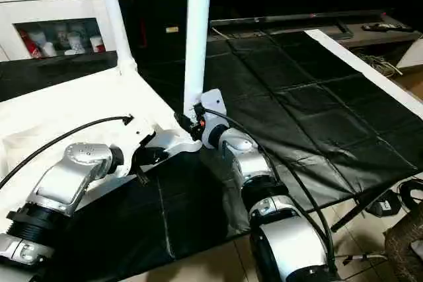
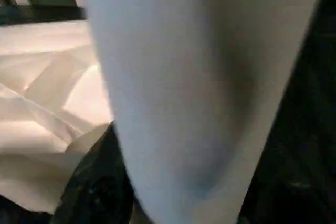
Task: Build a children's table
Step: Rotate leg to tighten
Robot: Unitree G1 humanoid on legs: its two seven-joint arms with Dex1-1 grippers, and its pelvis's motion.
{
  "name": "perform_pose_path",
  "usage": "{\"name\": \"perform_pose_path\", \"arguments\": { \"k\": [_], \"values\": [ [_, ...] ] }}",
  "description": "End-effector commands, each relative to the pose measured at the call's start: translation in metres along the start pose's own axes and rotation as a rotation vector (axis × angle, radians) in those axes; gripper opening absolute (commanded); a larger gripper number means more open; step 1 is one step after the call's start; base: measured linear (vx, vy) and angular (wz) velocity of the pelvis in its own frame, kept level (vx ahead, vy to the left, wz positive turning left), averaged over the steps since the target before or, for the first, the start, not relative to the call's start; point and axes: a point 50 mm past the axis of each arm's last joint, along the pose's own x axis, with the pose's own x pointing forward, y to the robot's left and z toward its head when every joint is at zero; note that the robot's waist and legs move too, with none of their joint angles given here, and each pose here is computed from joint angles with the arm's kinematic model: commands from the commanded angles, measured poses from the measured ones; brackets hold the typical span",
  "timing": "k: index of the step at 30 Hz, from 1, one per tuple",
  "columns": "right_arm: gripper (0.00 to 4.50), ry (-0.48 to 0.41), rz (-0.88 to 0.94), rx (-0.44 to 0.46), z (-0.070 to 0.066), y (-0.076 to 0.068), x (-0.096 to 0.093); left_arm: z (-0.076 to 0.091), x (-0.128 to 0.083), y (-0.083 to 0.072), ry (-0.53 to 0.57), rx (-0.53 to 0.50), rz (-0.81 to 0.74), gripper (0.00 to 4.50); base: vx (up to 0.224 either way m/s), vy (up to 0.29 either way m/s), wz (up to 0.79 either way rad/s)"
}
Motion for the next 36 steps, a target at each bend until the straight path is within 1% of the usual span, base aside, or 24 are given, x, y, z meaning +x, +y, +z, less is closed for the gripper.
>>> {"name": "perform_pose_path", "arguments": {
  "k": [1, 3, 4, 5, 6, 7, 9, 12, 14, 15, 16, 17, 18, 20, 22, 23, 24, 28, 30, 31, 33, 36],
  "values": [
    [2.92, 0.163, -0.006, 0.083, -0.042, 0.004, -0.009, 0.023, 0.002, -0.007, -0.087, 0.053, -0.042, 0.00, 0.000, 0.000, 0.00],
    [3.10, 0.156, -0.001, 0.080, -0.042, 0.003, -0.011, 0.025, 0.002, -0.003, -0.093, 0.070, -0.034, 0.00, 0.000, 0.000, 0.00],
    [3.29, 0.154, 0.002, 0.080, -0.043, 0.002, -0.011, 0.025, 0.002, -0.001, -0.092, 0.080, -0.032, 0.00, 0.000, 0.000, 0.00],
    [3.29, 0.151, 0.003, 0.072, -0.042, 0.001, -0.012, 0.025, 0.001, 0.000, -0.091, 0.083, -0.030, 0.00, 0.000, 0.000, 0.00],
    [3.43, 0.143, 0.018, 0.067, -0.041, 0.002, -0.012, 0.025, 0.001, 0.001, -0.090, 0.083, -0.029, 0.00, 0.000, 0.000, 0.00],
    [3.43, 0.145, 0.020, 0.057, -0.041, 0.001, -0.013, 0.025, 0.001, 0.002, -0.089, 0.084, -0.028, 0.00, 0.000, 0.000, 0.00],
    [3.64, 0.135, 0.058, 0.065, -0.041, 0.000, -0.016, 0.025, 0.000, 0.005, -0.083, 0.087, -0.026, 0.00, 0.000, 0.000, 0.00],
    [3.96, 0.108, 0.061, 0.051, -0.038, -0.005, -0.020, 0.024, -0.001, 0.008, -0.077, 0.093, -0.027, 0.00, 0.000, 0.000, 0.00],
    [4.02, 0.076, 0.084, 0.035, -0.037, -0.011, -0.028, 0.023, -0.002, 0.010, -0.070, 0.108, -0.039, 0.00, 0.000, 0.000, 0.00],
    [4.19, 0.067, 0.088, 0.032, -0.036, -0.013, -0.031, 0.023, -0.002, 0.010, -0.068, 0.112, -0.046, 0.00, 0.000, 0.000, 0.00],
    [4.30, 0.067, 0.082, 0.001, -0.036, -0.016, -0.035, 0.022, -0.003, 0.011, -0.066, 0.117, -0.052, 0.00, 0.000, 0.000, 0.00],
    [4.30, 0.068, 0.078, -0.015, -0.036, -0.018, -0.036, 0.022, -0.003, 0.011, -0.066, 0.118, -0.055, 0.00, 0.000, 0.000, 0.00],
    [4.46, 0.062, 0.077, -0.026, -0.036, -0.021, -0.040, 0.022, -0.003, 0.012, -0.066, 0.125, -0.060, 0.00, 0.000, 0.000, 0.00],
    [4.46, 0.066, 0.077, -0.023, -0.036, -0.027, -0.049, 0.020, -0.003, 0.014, -0.061, 0.136, -0.076, 0.00, 0.000, 0.000, 0.00],
    [4.46, 0.041, 0.106, -0.041, -0.031, -0.033, -0.061, 0.018, -0.003, 0.015, -0.055, 0.157, -0.104, 0.00, 0.000, 0.000, 0.00],
    [4.46, 0.036, 0.113, -0.046, -0.030, -0.034, -0.063, 0.018, -0.003, 0.015, -0.055, 0.161, -0.110, 0.00, 0.000, 0.000, 0.00],
    [4.46, 0.019, 0.141, -0.067, -0.026, -0.038, -0.072, 0.016, -0.003, 0.014, -0.052, 0.179, -0.136, 0.00, 0.000, 0.000, 0.00],
    [4.46, 0.002, 0.199, -0.103, -0.015, -0.044, -0.088, 0.014, -0.003, 0.014, -0.054, 0.213, -0.199, 0.00, 0.000, 0.000, 0.00],
    [4.46, 0.032, 0.242, -0.170, -0.008, -0.048, -0.095, 0.012, -0.004, 0.012, -0.038, 0.255, -0.263, 0.00, 0.000, 0.000, 0.00],
    [4.46, 0.043, 0.258, -0.189, -0.006, -0.049, -0.097, 0.010, -0.005, 0.012, -0.029, 0.262, -0.282, 0.00, 0.000, 0.000, 0.00],
    [4.46, 0.062, 0.299, -0.202, -0.001, -0.048, -0.100, 0.008, -0.006, 0.011, -0.017, 0.300, -0.327, 0.00, 0.000, 0.000, 0.00],
    [4.46, 0.098, 0.382, -0.231, 0.005, -0.043, -0.098, 0.005, -0.008, 0.009, 0.013, 0.375, -0.412, 0.00, 0.000, 0.000, 0.00]
  ]
}}
